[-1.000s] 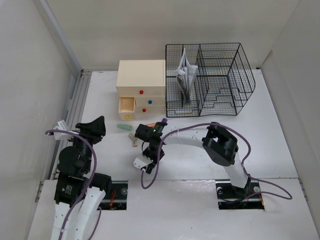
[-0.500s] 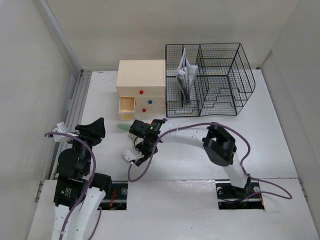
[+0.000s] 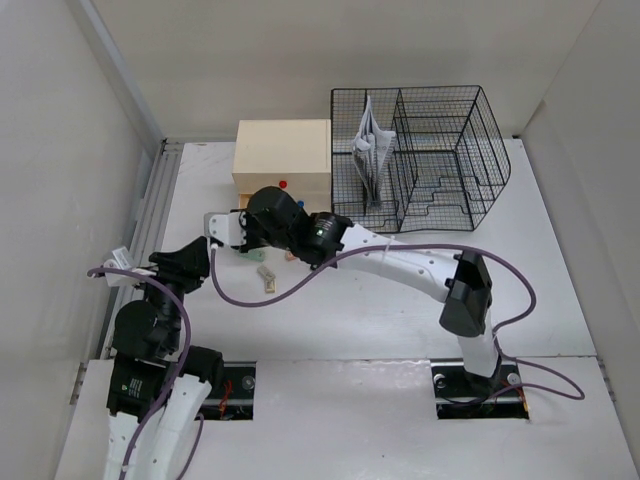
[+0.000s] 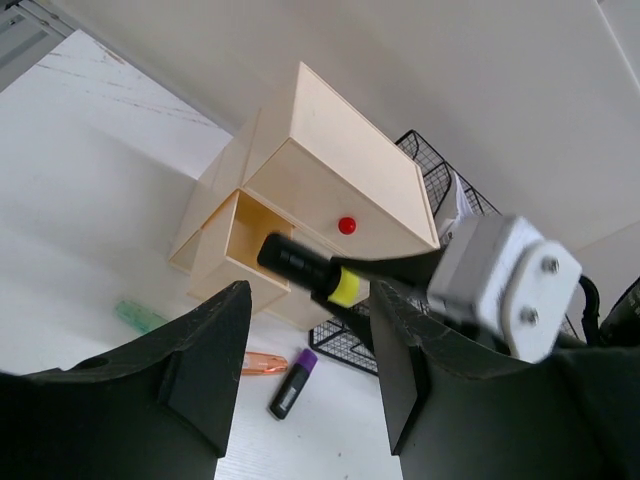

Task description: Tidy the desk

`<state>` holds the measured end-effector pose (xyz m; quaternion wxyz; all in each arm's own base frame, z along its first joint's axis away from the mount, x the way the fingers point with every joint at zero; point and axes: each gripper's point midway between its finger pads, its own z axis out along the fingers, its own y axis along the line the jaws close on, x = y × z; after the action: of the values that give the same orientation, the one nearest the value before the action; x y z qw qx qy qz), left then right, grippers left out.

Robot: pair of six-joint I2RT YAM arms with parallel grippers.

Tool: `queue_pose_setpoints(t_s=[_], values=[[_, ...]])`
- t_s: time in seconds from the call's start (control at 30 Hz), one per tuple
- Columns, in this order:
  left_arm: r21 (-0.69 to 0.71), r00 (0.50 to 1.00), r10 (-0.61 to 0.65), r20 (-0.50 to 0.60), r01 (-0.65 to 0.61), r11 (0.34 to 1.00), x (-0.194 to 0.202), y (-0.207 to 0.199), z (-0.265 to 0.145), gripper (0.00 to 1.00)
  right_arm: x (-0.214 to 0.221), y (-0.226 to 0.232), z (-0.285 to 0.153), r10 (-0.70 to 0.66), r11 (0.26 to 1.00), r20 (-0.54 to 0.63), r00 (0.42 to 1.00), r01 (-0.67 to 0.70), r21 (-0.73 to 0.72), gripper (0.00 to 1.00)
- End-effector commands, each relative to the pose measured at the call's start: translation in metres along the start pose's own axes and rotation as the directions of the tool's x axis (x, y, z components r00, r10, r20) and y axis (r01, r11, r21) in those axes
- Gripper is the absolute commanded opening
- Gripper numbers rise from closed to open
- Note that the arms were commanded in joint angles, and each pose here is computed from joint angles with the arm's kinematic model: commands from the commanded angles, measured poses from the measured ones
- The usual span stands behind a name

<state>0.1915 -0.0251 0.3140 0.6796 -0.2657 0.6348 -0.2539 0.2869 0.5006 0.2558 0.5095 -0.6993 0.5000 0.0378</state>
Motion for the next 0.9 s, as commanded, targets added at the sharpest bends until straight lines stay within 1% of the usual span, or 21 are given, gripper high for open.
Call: queue_pose_setpoints(t_s=[0.0, 0.1, 0.17, 0.3, 0.4, 0.53, 0.57, 0.63, 0.77, 0.8, 0.87], values=[[0.045, 0.999, -0.009, 0.031, 0.007, 0.999, -0.009, -0.010, -0.002, 0.48, 0.002, -0.050, 0.005, 0.112, 0.959, -0.031, 0.993, -0.100, 0.264, 0.01], [0.052, 1.000, -0.008, 0.025, 0.007, 0.999, -0.007, -0.011, -0.002, 0.48, 0.007, -0.059, 0.016, 0.129, 0.939, -0.063, 0.990, -0.101, 0.327, 0.01], [0.052, 1.000, -0.008, 0.025, 0.007, 0.999, -0.007, -0.011, -0.002, 0.48, 0.007, -0.071, 0.018, 0.142, 0.925, -0.058, 0.988, -0.111, 0.363, 0.01], [0.052, 1.000, -0.008, 0.025, 0.007, 0.999, -0.007, -0.010, -0.004, 0.48, 0.019, -0.075, 0.033, 0.163, 0.917, -0.076, 0.984, -0.122, 0.379, 0.01], [0.046, 1.000, -0.006, 0.018, 0.005, 0.999, -0.004, -0.008, -0.003, 0.48, 0.029, -0.085, 0.034, 0.198, 0.904, -0.074, 0.978, -0.153, 0.399, 0.01], [0.039, 1.000, -0.006, 0.024, 0.005, 0.999, -0.005, -0.007, -0.002, 0.48, 0.035, -0.086, 0.041, 0.225, 0.911, -0.065, 0.972, -0.186, 0.368, 0.01], [0.039, 1.000, -0.006, 0.024, 0.005, 0.999, -0.005, -0.007, -0.002, 0.48, 0.035, -0.080, 0.048, 0.220, 0.919, -0.061, 0.974, -0.186, 0.347, 0.01], [0.039, 1.000, -0.006, 0.024, 0.005, 0.999, -0.005, -0.007, -0.002, 0.48, 0.042, -0.075, 0.052, 0.253, 0.921, -0.063, 0.965, -0.221, 0.320, 0.01], [0.033, 1.000, -0.003, 0.018, 0.003, 0.999, -0.004, -0.005, -0.002, 0.48, 0.045, -0.064, 0.057, 0.305, 0.928, -0.044, 0.951, -0.286, 0.237, 0.01], [0.033, 1.000, -0.003, 0.018, 0.002, 0.999, -0.004, -0.005, -0.002, 0.48, 0.044, -0.063, 0.060, 0.314, 0.930, -0.023, 0.949, -0.303, 0.209, 0.01], [0.033, 1.000, -0.003, 0.018, 0.002, 0.999, -0.004, -0.005, -0.002, 0.48, 0.047, -0.045, 0.065, 0.341, 0.931, -0.034, 0.939, -0.333, 0.147, 0.00]])
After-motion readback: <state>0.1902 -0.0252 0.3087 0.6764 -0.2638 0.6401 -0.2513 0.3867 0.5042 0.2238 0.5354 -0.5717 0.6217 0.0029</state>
